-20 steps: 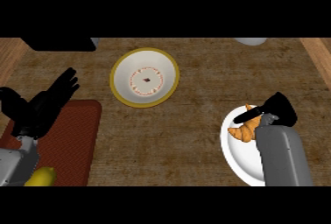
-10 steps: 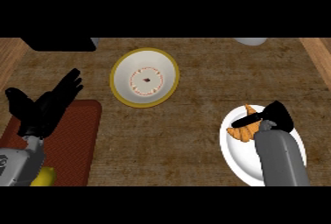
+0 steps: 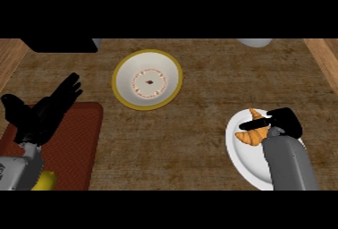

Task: Pick the croissant from the plate and place it in the bowl

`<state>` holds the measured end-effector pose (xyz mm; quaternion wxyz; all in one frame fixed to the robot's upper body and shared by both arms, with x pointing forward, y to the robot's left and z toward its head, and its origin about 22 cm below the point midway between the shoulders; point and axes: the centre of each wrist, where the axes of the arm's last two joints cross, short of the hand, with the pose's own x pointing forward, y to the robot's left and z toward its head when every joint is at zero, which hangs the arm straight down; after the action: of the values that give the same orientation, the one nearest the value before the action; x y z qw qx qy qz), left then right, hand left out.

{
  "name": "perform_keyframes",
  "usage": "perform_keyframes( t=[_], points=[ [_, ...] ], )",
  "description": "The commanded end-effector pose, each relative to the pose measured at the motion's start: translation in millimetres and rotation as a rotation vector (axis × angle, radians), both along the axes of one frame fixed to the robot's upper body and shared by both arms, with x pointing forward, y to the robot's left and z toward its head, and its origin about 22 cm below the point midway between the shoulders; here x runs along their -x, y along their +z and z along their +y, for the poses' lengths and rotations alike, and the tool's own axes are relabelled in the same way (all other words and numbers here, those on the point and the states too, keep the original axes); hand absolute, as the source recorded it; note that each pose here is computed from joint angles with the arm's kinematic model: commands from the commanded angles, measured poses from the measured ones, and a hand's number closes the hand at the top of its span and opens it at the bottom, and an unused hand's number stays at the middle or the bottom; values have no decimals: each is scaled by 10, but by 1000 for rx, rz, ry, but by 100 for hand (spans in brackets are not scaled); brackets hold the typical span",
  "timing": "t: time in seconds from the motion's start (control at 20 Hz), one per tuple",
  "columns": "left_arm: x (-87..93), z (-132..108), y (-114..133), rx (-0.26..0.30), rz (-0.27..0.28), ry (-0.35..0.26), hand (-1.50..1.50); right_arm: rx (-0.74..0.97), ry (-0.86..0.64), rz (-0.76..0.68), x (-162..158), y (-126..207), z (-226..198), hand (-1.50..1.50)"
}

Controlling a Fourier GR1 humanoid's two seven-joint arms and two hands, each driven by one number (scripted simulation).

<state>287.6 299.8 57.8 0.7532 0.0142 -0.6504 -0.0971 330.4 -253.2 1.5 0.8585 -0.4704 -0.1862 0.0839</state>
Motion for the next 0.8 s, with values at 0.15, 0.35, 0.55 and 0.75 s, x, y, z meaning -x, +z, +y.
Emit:
perform_keyframes(
  t=[0.15,0.35,0.55,0.75],
  points=[
    [1,-41,10,6,-3,11,0,50,-28,-3,90,-124,263,150],
    [42,7,-91,12,15,-6,0,72,-17,-20,32,6,47,150],
    [-45,-22,-116,4,10,8,0,88,14,-21,-55,12,290,150],
    [-30,-69,-15,6,-13,1,0,104,278,-54,-140,104,58,150]
  ],
)
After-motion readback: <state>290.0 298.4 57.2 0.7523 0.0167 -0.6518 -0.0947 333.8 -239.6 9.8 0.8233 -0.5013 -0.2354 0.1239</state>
